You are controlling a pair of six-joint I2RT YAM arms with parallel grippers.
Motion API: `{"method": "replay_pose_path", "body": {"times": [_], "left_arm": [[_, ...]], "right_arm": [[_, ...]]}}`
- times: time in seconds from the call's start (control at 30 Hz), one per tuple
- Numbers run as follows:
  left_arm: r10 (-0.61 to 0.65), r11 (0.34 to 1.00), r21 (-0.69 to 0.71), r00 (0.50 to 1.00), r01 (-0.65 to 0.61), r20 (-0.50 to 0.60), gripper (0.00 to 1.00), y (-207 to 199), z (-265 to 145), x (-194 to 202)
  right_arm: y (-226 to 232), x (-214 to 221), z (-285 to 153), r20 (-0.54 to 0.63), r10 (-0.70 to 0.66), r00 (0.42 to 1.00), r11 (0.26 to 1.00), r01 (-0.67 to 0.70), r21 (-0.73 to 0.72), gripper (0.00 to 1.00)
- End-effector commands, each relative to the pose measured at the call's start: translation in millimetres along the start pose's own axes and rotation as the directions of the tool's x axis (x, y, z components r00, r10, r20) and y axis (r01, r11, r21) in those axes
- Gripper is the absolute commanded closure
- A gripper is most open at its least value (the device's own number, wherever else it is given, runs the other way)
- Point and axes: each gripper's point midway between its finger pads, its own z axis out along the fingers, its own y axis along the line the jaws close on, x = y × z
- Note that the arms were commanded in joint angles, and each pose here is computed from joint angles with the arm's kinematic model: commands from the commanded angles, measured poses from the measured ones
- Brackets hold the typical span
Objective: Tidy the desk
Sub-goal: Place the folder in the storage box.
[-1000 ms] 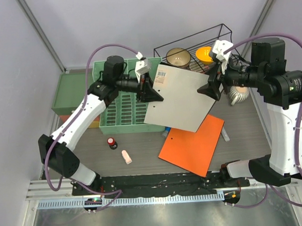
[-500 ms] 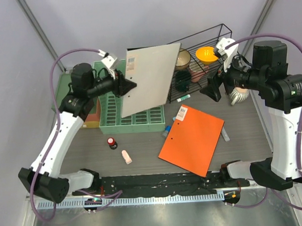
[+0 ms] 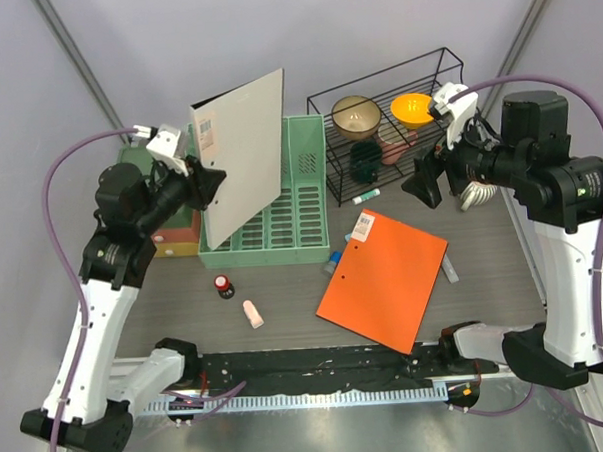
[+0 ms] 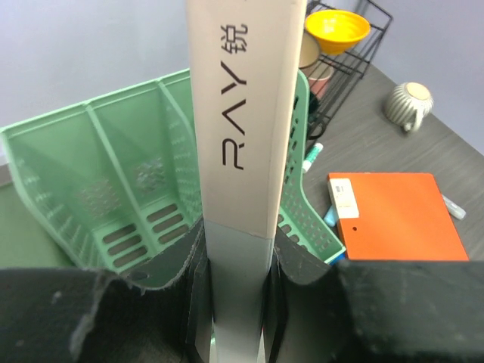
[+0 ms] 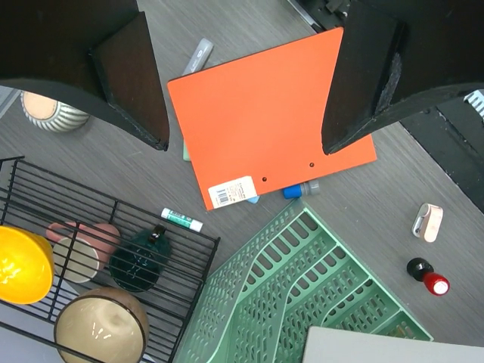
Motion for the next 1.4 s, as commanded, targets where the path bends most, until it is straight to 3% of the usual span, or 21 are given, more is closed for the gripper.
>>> {"method": "replay_pose_path", "body": {"times": [0.0, 0.43, 0.77, 1.37], "left_arm": [[0.013, 0.989, -0.148, 0.996, 0.001, 0.092, 1.0, 13.5, -33.3, -26.6], [0.016, 0.954, -0.3, 0.991, 0.025, 0.132, 1.0, 28.5, -72.8, -28.2], [-0.037, 0.944, -0.32, 0.991, 0.077, 0.13, 1.0, 43.7, -42.9, -2.1], [-0.067, 0.934, -0.331, 0.977, 0.134, 0.205, 1.0, 58.7, -9.7, -2.2]], "right_arm": [[-3.0, -3.6, 0.0, 0.026, 0.005, 1.0, 1.0, -0.006, 0.027, 0.14], [-5.3, 6.3, 14.6, 0.0, 0.037, 0.999, 0.999, -0.037, 0.014, 0.14], [-3.7, 8.1, 20.8, -0.01, 0.056, 0.998, 0.998, -0.056, -0.009, 0.14], [-3.4, 12.3, 25.3, -0.016, 0.075, 0.997, 0.997, -0.076, -0.012, 0.14]]}}
